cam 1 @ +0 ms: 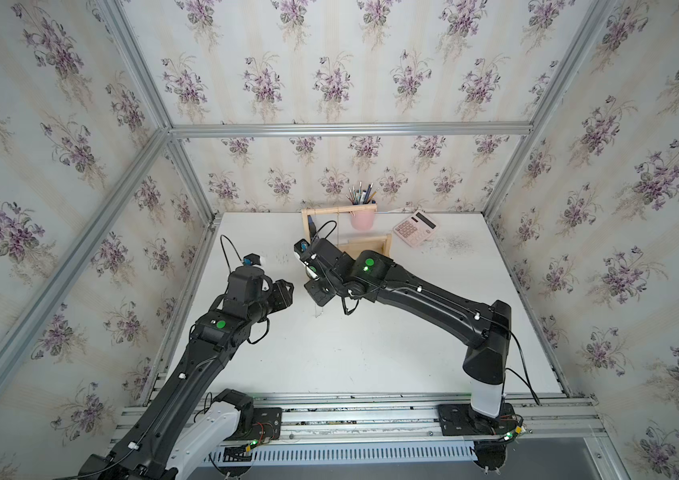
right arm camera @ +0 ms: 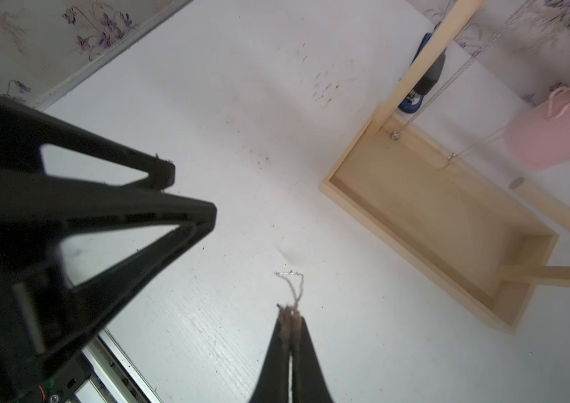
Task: Hang the necklace on the jewelry display stand
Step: Pick up the necklace from the center of the board.
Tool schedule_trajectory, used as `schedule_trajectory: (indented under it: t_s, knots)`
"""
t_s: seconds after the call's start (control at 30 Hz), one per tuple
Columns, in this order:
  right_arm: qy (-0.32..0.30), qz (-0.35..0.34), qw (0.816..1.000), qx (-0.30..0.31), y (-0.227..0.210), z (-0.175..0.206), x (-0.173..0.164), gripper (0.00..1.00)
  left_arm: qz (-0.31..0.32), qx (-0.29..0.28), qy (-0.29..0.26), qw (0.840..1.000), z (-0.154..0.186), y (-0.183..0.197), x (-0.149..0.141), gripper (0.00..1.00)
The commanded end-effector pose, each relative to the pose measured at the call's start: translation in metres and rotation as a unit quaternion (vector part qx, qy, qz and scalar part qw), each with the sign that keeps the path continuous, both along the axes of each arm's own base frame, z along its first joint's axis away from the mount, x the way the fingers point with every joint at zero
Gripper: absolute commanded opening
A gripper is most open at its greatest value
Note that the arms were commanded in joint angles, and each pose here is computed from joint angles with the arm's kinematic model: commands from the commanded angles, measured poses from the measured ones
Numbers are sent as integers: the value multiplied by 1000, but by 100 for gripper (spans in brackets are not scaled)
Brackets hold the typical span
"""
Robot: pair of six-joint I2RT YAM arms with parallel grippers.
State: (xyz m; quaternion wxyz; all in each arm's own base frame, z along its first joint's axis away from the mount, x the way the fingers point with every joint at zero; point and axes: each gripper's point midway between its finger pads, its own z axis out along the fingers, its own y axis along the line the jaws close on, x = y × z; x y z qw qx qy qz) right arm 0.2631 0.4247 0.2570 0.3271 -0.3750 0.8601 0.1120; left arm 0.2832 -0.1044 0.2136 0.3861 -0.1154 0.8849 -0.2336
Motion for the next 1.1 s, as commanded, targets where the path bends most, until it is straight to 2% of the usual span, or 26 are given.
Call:
schedule_trajectory:
  t_s: [0.0,0.43,0.73,1.07]
  knots:
    - [-26,1,1000,-13,-11,20,2,1,-50,-24,-42,998,20,-19,4,56]
    - [-47,6,998,34,-14,62,-1,1,-151,-45,-100,982,58,-54,-5,56]
    - [-61,-3,997,44,-13,70,3,1,-205,-35,-118,971,73,-75,-14,56]
    - [-63,1,995,72,-11,85,0,1,-172,-3,-119,978,70,-64,-7,56]
